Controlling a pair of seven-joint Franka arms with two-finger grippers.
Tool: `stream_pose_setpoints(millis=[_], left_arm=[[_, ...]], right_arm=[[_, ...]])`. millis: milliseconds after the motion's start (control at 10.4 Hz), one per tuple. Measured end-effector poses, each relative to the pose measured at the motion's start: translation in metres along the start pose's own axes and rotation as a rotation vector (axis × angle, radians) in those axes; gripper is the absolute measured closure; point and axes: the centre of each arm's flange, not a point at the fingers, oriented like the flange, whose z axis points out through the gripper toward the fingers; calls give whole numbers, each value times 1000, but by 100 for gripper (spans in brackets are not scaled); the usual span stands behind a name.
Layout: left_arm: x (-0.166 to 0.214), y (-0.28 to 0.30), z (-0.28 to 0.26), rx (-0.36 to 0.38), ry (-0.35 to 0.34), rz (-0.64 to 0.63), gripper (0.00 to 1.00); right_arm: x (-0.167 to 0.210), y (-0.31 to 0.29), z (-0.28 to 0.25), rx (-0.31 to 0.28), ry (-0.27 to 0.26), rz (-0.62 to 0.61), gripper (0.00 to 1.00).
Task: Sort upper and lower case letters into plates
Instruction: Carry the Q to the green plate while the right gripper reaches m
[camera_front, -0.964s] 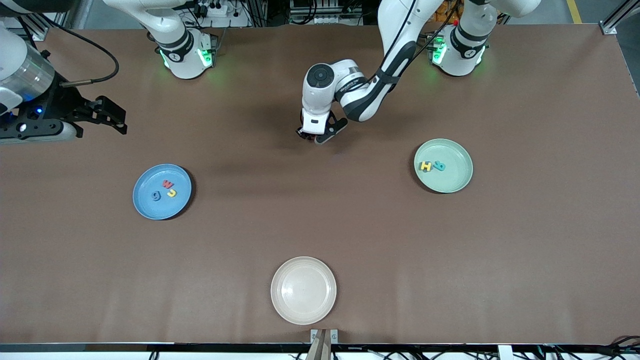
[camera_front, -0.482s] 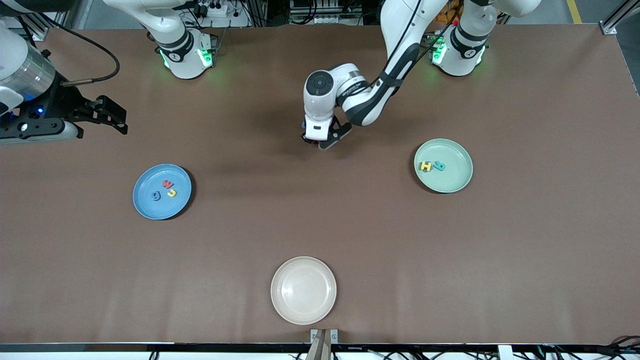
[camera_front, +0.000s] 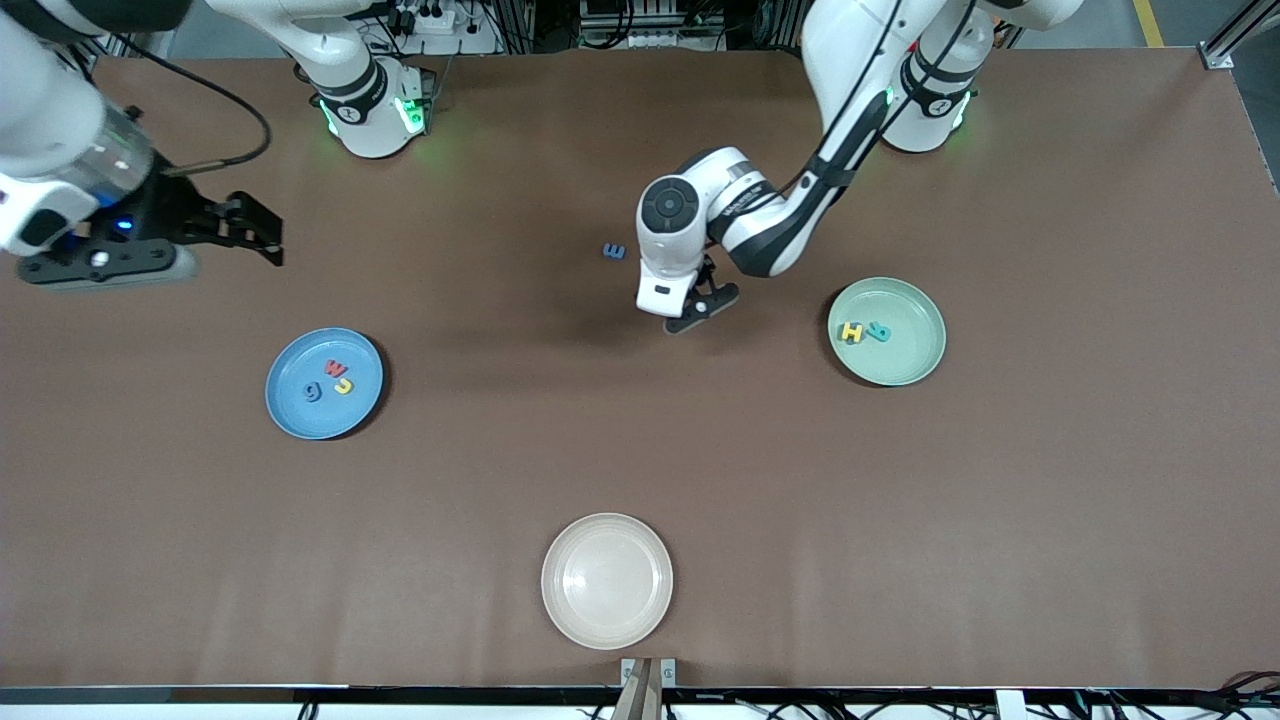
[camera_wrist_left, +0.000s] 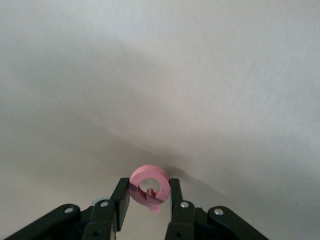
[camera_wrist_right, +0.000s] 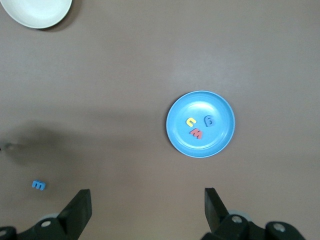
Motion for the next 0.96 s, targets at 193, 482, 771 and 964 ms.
stream_pose_setpoints(millis=[193, 482, 771, 964], left_arm=[[26, -12, -18, 22, -1, 62, 63], [63, -32, -35, 52, -13, 144, 63], [111, -62, -55, 82, -39, 262, 63], [137, -81, -64, 89, -54, 312, 63]], right_arm=[[-7, -44, 14, -8, -25, 35, 0], [-23, -119, 52, -22, -34, 88, 0], [-51, -195, 120, -16, -3, 184, 1], [-85, -242, 177, -6, 10, 244, 2]])
